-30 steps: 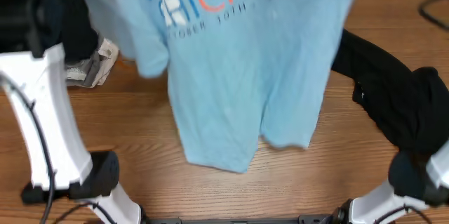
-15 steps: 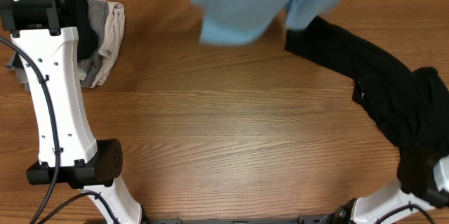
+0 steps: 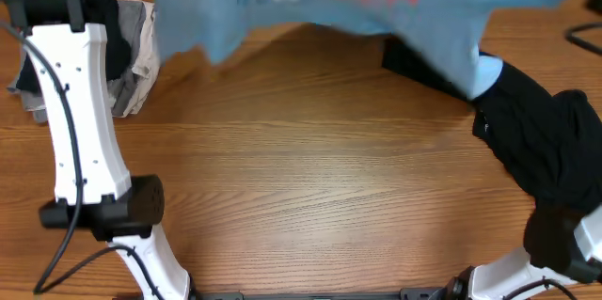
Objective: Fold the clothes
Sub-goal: 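Lift the T-shirt with both grippers and shake it out, then lay the T-shirt flat on the table center and release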
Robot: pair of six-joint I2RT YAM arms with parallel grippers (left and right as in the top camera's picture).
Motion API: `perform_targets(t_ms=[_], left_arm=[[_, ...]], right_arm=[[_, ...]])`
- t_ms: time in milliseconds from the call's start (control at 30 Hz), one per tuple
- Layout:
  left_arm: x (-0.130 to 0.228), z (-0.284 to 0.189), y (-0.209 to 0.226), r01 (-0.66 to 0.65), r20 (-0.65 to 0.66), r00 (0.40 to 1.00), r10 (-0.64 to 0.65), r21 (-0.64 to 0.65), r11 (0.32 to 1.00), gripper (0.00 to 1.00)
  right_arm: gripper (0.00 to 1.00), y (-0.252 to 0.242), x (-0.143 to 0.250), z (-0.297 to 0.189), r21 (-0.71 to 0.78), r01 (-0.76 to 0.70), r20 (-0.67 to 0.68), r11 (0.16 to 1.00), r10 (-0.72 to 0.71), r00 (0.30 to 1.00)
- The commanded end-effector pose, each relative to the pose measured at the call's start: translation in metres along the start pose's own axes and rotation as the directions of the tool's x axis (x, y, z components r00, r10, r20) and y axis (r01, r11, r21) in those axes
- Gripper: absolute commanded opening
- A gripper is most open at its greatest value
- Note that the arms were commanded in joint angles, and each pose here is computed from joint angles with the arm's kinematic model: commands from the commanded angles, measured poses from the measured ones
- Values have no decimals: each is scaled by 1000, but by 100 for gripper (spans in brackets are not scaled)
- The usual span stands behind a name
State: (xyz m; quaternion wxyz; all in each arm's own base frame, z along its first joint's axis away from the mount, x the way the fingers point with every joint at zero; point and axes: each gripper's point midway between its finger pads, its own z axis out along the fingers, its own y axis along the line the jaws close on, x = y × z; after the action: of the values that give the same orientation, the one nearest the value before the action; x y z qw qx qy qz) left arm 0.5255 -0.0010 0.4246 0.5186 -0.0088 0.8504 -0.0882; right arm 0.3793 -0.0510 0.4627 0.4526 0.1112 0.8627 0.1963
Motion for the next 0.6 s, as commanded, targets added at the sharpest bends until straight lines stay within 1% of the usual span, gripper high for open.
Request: perform_targets(t_ms=[0, 100, 167, 300, 400, 467, 567], left_arm=[[38, 29, 45, -29, -136, 991, 10, -139, 990, 4], [72, 45, 56, -35, -255, 967, -9, -168, 985, 4], [90, 54, 59, -52, -314, 949, -3, -166, 985, 4], [114, 67, 66, -73, -391, 920, 2, -168, 983, 4], [122, 72, 72, -82, -415, 910, -4, -188, 979, 4], [124, 72, 74, -89, -423, 906, -2, -195, 977, 4], [126, 71, 76, -113, -437, 899, 21, -186, 976, 4]], right_arm=[[4, 6, 26, 28, 18, 54, -115, 998, -52, 992], [4, 24, 54, 47, -11, 72, -218, 997, -73, 973], [4, 38, 75, 59, -28, 92, -288, 995, -96, 953], [4, 65, 118, 78, -75, 136, -418, 988, -154, 895], [4, 90, 161, 92, -133, 165, -524, 977, -211, 825], [4, 104, 193, 100, -170, 180, -594, 969, -247, 766], [4, 117, 237, 110, -188, 211, -674, 959, -282, 683]])
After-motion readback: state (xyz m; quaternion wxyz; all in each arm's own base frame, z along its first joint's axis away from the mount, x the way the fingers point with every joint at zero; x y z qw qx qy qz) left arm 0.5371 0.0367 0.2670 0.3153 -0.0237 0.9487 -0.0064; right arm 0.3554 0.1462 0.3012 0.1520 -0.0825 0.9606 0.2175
